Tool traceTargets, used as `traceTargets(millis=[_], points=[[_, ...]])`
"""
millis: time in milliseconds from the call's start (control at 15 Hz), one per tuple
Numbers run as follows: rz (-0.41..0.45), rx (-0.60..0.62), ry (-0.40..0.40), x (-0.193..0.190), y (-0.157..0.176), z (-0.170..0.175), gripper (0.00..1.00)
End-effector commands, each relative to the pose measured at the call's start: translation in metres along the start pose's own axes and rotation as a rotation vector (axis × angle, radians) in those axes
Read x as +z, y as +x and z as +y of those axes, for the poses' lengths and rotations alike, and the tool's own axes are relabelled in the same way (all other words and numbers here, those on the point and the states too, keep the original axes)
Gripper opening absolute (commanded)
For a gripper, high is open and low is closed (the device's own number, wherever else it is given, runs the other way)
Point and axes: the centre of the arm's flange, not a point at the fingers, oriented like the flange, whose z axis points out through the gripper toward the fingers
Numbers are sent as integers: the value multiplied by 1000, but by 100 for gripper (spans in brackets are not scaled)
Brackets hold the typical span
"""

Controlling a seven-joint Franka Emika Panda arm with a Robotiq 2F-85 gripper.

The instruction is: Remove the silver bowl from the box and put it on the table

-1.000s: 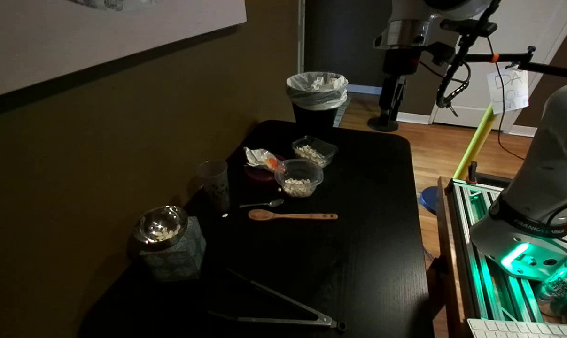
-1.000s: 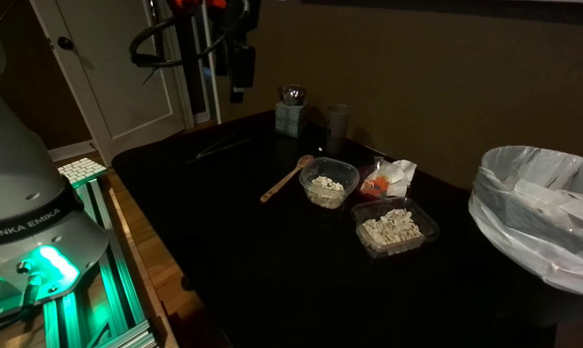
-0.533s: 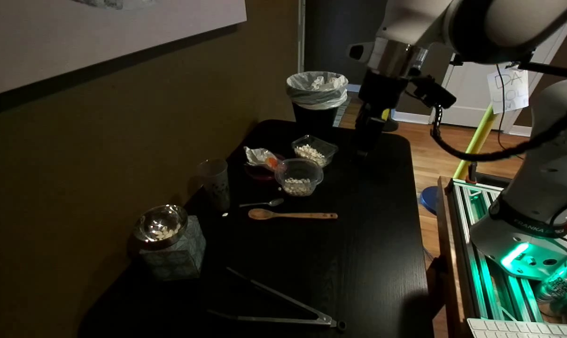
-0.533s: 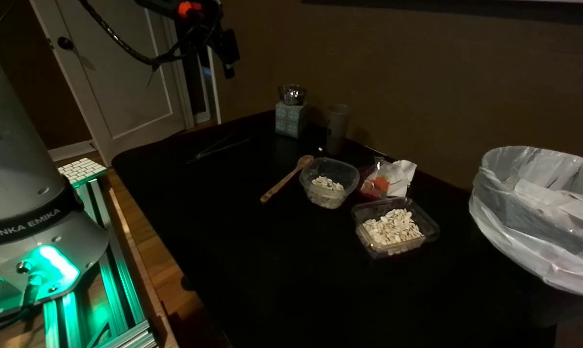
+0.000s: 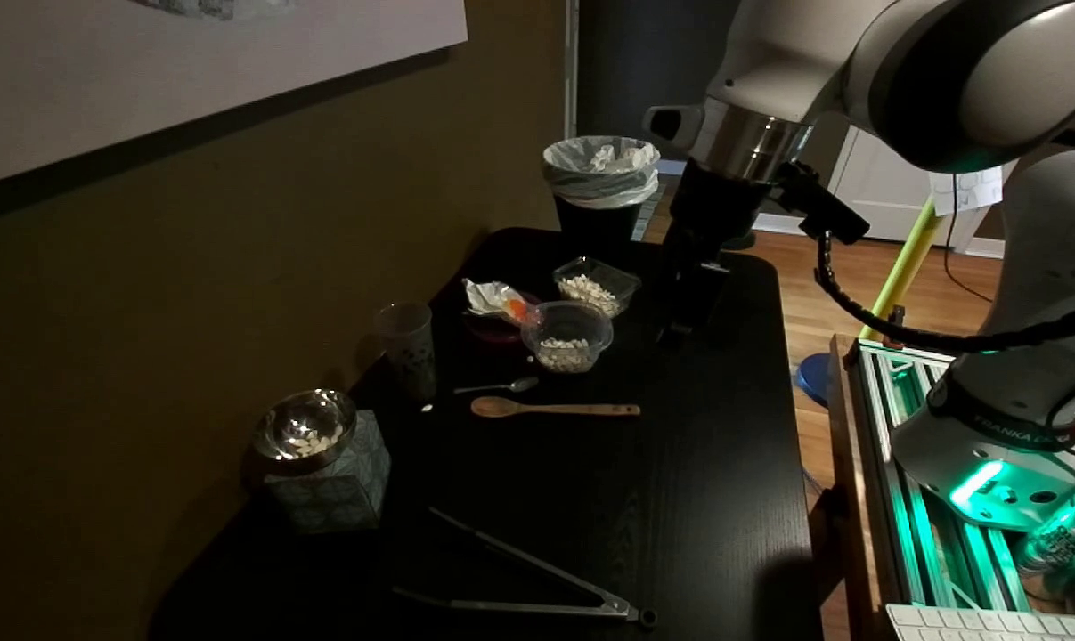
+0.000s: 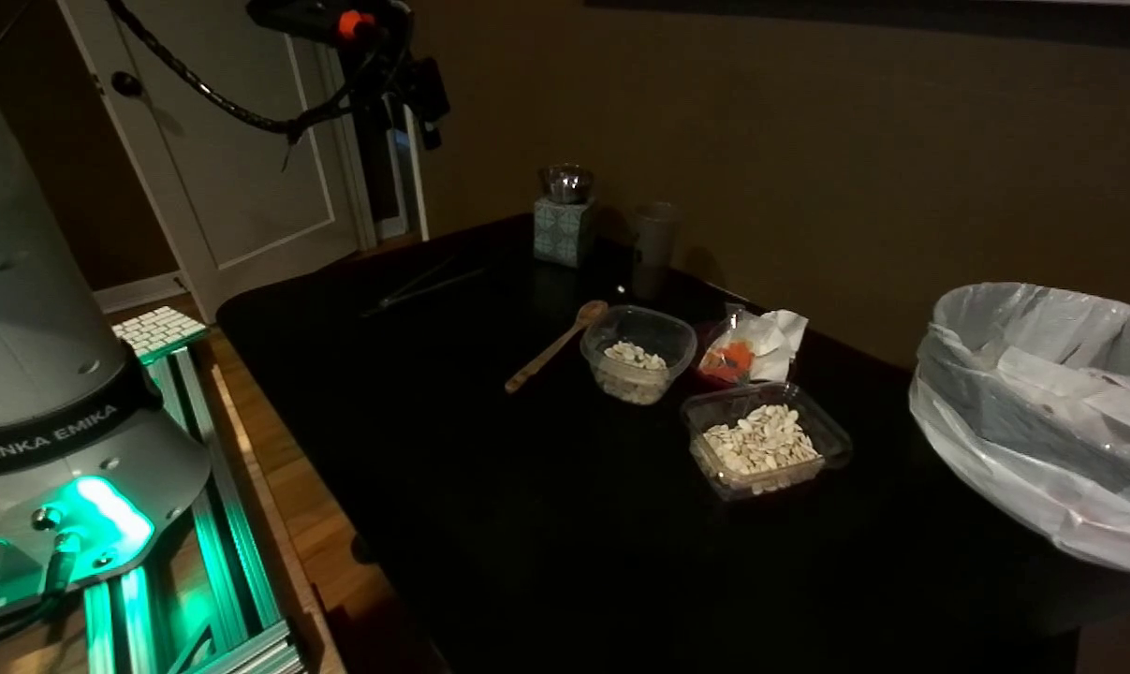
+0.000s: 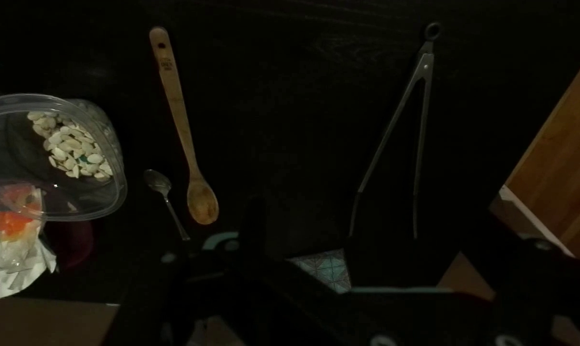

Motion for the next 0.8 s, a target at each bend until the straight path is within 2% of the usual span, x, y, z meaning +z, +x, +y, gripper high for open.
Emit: traceTargets(millis=[0, 133, 267, 533, 733], points=[[0, 0, 0, 0, 0, 0, 100], [23, 36, 4, 0, 6, -2, 100], [48, 56, -6, 6, 27, -15, 100], [-4, -77, -36, 40, 78, -75, 100], [-9, -182, -73, 63, 107, -125, 100]])
